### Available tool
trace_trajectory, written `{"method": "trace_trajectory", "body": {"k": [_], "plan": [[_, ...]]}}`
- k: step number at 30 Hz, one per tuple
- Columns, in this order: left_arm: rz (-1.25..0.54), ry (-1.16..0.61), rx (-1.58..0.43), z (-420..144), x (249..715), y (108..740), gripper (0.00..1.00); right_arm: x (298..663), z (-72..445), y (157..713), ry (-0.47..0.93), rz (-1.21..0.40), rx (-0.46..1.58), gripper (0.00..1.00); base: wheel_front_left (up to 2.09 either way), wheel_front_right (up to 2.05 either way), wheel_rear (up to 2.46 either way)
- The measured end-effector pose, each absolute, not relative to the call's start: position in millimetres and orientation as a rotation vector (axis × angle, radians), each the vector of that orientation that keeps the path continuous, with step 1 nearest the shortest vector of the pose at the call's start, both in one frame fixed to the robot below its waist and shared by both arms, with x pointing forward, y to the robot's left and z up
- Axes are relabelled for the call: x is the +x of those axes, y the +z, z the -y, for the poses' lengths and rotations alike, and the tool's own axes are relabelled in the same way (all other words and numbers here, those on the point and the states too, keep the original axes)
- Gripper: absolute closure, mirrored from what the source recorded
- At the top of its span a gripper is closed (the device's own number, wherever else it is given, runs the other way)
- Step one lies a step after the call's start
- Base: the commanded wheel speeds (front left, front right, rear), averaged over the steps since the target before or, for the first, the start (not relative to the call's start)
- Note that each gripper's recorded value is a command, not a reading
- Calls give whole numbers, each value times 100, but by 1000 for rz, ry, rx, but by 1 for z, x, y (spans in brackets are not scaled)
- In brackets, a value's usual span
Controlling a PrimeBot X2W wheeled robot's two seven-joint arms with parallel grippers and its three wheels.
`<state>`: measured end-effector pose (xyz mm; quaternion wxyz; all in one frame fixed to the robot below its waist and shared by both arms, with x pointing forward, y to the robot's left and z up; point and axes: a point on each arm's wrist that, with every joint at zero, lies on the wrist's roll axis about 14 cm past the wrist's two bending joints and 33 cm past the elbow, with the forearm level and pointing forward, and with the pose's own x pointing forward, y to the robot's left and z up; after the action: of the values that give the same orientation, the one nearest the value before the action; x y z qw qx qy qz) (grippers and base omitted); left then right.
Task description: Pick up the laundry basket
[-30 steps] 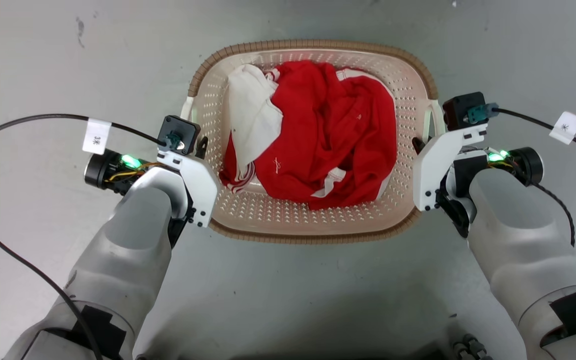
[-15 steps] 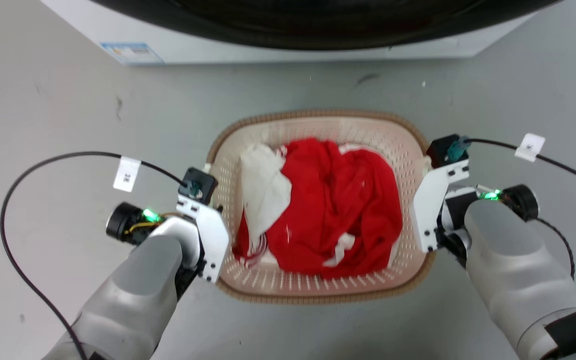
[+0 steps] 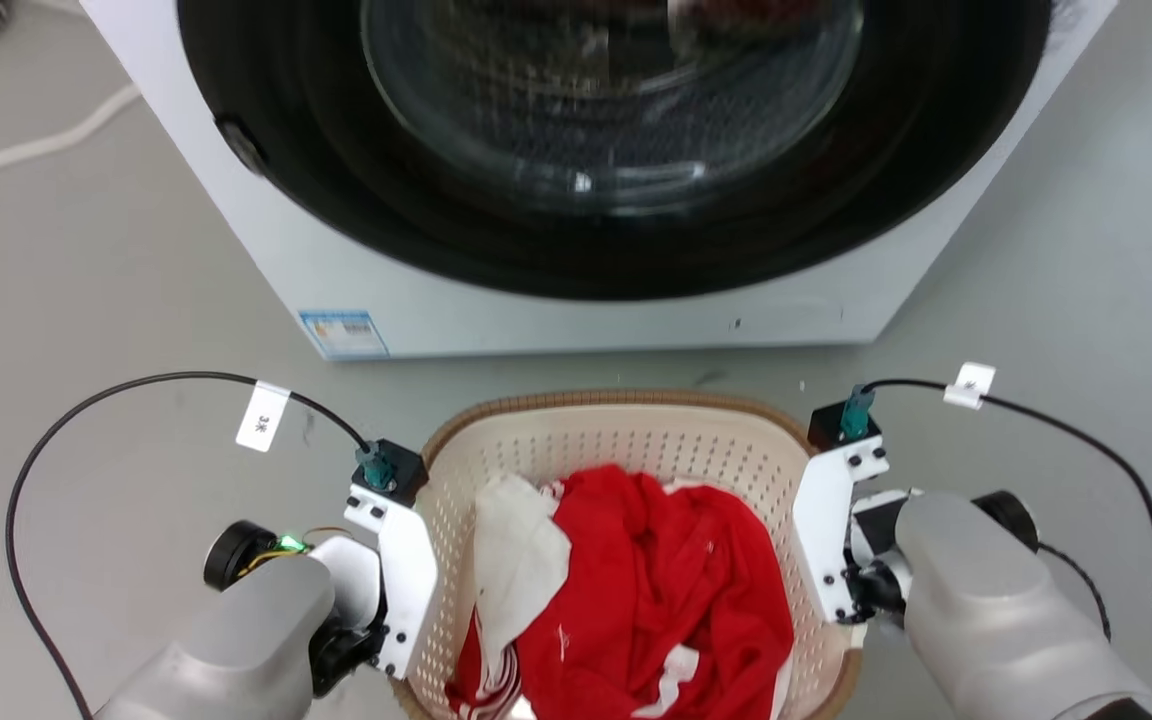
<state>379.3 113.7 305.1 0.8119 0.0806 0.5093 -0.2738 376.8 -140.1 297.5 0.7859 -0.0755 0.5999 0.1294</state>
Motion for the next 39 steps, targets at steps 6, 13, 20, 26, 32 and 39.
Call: {"method": "trace_trajectory", "body": {"k": [6, 13, 20, 26, 32, 39], "plan": [[-1063, -599, 192, -114, 368, 341, 100, 360, 135, 328, 294, -1277, -178, 100, 0, 0, 0], [-1037, -600, 215, -118, 354, 366, 100, 348, 130, 354, 306, -1244, -184, 100, 0, 0, 0], [-1043, -600, 228, -122, 344, 375, 100, 343, 128, 368, 314, -1223, -178, 100, 0, 0, 0], [-1074, -611, 220, -120, 338, 377, 100, 340, 129, 371, 318, -1235, -186, 100, 0, 0, 0], [-1072, -620, 205, -114, 336, 379, 100, 339, 130, 375, 323, -1255, -196, 100, 0, 0, 0], [-1086, -624, 190, -111, 329, 377, 100, 337, 133, 378, 330, -1268, -201, 100, 0, 0, 0]]}}
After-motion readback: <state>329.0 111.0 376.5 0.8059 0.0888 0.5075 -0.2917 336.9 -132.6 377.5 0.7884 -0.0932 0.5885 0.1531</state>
